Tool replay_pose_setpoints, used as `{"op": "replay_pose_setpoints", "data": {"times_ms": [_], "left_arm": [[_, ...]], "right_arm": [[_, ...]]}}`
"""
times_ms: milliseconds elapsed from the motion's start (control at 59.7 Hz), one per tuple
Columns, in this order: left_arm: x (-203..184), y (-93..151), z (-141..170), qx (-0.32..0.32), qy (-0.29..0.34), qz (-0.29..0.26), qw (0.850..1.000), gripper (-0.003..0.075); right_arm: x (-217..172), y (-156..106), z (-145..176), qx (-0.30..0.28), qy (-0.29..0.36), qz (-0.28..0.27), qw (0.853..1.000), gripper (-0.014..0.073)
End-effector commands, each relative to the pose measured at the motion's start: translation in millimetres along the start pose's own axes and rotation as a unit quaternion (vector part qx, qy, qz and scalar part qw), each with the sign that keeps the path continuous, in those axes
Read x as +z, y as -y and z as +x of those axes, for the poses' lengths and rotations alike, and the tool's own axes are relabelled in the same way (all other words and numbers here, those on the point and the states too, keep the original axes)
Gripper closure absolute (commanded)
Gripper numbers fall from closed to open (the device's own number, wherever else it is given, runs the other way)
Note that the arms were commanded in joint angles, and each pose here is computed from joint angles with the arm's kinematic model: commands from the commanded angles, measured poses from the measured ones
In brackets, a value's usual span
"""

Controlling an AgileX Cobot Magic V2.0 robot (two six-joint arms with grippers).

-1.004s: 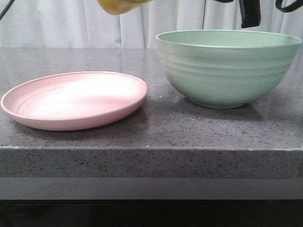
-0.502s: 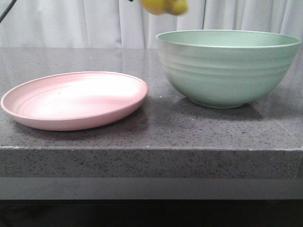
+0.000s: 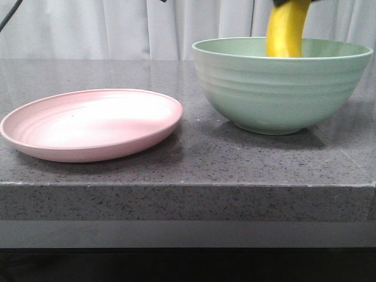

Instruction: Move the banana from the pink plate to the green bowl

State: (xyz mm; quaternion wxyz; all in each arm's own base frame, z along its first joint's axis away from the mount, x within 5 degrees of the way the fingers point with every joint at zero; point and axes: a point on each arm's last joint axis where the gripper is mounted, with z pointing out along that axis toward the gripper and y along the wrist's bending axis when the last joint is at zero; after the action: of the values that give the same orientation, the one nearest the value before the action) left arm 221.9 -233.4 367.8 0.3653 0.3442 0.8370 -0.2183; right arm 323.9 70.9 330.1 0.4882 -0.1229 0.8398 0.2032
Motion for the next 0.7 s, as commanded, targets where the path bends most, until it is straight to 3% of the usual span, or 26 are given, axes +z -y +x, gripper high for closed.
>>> {"op": "replay_pose_setpoints", "data": {"times_ms": [0,84,234,686], "left_arm": [[-18.5,6.1,-15.8,0.000,0.060,0.008,0.998,0.0225],[-18.5,6.1,-15.8,0.000,0.060,0.008,0.998,0.0226],[-18.5,6.1,-15.8,0.000,0.060,0.008,0.998,0.0226],[-18.5,6.0,-16.1,0.000,0.062,0.007,0.998,0.0227]], "right_arm": [[-6.8,-2.9,-14.5,-0.007,0.028,0.000,1.000,0.0294],[-3.7,-2.1,-12.3,-0.005,0.021,-0.003,1.000,0.0216],[-3.7,-1.4,-12.9,-0.004,0.024,0.001,1.000,0.0165],[-11.1,-5.8,-16.2,-0.007,0.030,-0.006,0.999,0.0176]]}}
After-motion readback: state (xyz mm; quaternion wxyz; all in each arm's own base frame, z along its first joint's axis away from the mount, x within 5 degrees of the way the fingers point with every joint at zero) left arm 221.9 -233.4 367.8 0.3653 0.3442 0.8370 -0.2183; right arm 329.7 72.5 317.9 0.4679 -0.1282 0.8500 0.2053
